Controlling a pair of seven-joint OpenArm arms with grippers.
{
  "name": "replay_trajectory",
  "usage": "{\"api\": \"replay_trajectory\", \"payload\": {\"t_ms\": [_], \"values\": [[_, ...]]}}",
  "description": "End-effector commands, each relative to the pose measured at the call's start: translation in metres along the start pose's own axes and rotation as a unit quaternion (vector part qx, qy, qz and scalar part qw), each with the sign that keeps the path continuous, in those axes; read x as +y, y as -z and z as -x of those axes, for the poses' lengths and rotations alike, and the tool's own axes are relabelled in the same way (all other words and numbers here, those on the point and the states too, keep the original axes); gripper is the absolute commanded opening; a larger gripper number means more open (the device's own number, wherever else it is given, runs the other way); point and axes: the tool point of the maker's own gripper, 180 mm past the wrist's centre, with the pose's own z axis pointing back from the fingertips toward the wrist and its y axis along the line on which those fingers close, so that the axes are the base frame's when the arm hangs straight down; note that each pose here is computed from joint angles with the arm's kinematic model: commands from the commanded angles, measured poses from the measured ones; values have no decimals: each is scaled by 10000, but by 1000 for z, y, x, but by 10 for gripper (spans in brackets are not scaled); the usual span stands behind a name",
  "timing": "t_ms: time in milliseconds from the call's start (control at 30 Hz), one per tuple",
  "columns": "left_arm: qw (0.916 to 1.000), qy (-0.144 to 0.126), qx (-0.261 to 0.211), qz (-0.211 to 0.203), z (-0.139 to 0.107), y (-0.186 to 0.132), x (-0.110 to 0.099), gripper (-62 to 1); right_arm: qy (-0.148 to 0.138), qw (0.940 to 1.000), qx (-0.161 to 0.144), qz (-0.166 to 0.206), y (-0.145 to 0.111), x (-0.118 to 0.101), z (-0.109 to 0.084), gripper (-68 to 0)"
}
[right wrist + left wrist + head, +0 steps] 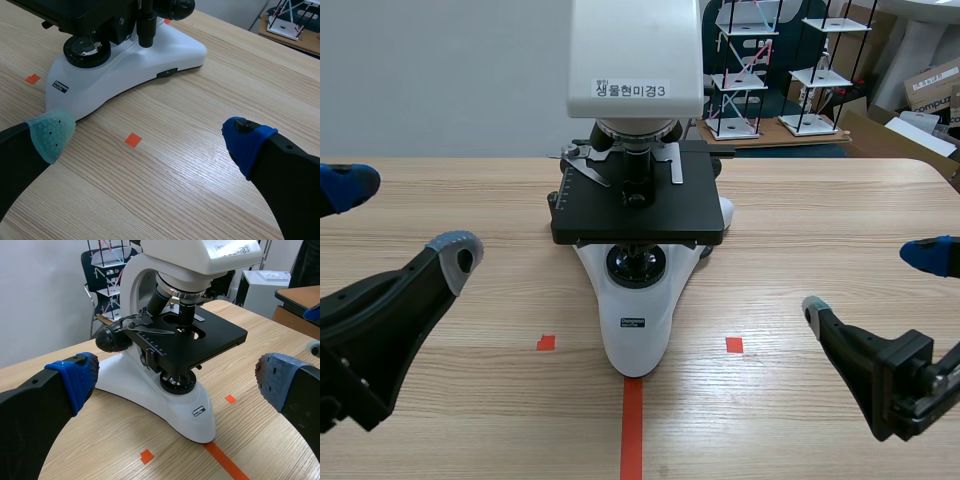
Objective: Point at the stage clip
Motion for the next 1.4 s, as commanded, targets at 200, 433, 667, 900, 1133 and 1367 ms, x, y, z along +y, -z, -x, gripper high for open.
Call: {"api": "replay_trajectory", "payload": {"t_ms": [200,433,667,900,1133,1367], "values": [[9999,-14,-135,27,-8,1,-2,14,-50,9999,-152,-16,1,0,-10,-19],[9999,-13,-134,28,-8,1,-2,14,-50,9999,-152,-16,1,0,-10,-19],[9999,-13,-134,28,-8,1,-2,14,-50,9999,-152,-16,1,0,-10,-19],[9999,-11,-133,29,-8,1,-2,14,-50,9999,-152,-16,1,0,-10,-19],[10000,-10,-76,27,-6,1,-2,14,-48,9999,-153,-16,1,0,-10,-19],[10000,-10,-78,27,-6,1,-2,14,-48,9999,-156,-16,1,0,-11,-19]]}}
